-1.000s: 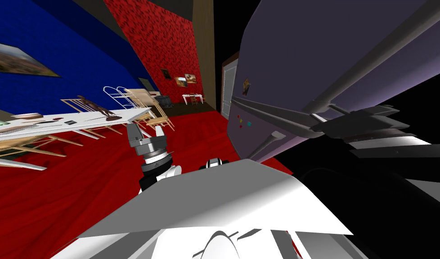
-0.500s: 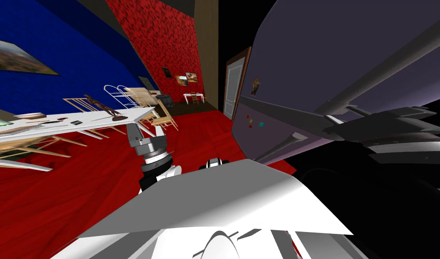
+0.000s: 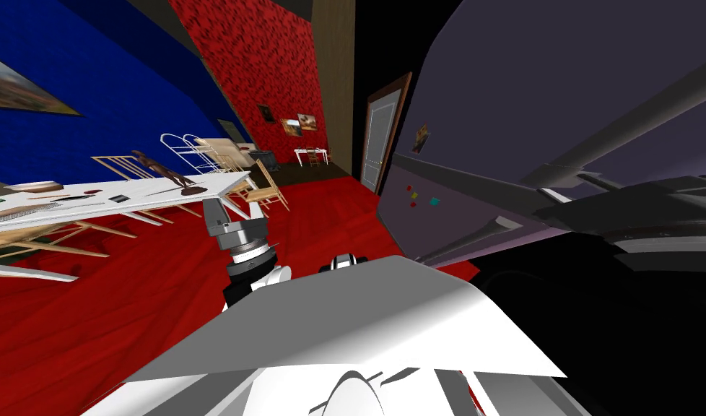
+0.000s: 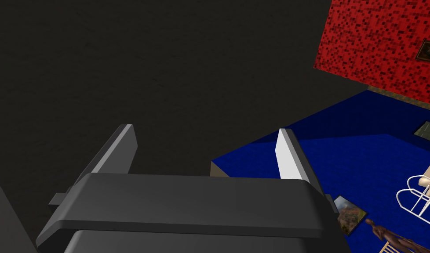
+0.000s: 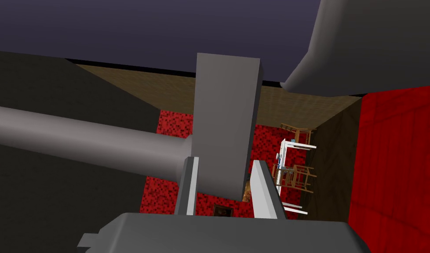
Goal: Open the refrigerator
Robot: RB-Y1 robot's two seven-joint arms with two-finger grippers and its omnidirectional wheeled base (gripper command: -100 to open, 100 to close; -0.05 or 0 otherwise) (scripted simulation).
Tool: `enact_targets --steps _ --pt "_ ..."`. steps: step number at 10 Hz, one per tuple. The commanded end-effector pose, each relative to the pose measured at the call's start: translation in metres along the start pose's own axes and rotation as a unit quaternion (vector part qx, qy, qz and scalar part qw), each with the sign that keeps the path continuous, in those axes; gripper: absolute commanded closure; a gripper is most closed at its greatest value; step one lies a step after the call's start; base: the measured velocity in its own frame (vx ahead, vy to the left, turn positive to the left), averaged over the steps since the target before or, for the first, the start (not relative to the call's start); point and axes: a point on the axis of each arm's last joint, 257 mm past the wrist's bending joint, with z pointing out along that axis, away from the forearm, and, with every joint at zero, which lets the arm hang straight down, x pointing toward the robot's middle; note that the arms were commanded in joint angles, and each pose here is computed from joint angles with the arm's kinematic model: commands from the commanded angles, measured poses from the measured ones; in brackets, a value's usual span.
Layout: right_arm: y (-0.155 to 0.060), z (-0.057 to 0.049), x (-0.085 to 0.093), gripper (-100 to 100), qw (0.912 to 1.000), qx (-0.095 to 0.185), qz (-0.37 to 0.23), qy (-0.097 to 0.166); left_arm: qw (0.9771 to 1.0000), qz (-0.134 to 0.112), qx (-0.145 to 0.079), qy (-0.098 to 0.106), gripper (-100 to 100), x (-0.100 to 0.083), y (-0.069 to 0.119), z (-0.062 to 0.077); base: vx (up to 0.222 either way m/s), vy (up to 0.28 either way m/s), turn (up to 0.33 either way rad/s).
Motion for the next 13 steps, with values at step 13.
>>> enact_targets --steps 13 --pt "-0.020 -0.041 0.069 100 0.9934 0.008 -0.034 0.109 1.0000 0.000 0.000 0.000 0 0.000 0.000 0.000 0.174 0.233 -0.033"
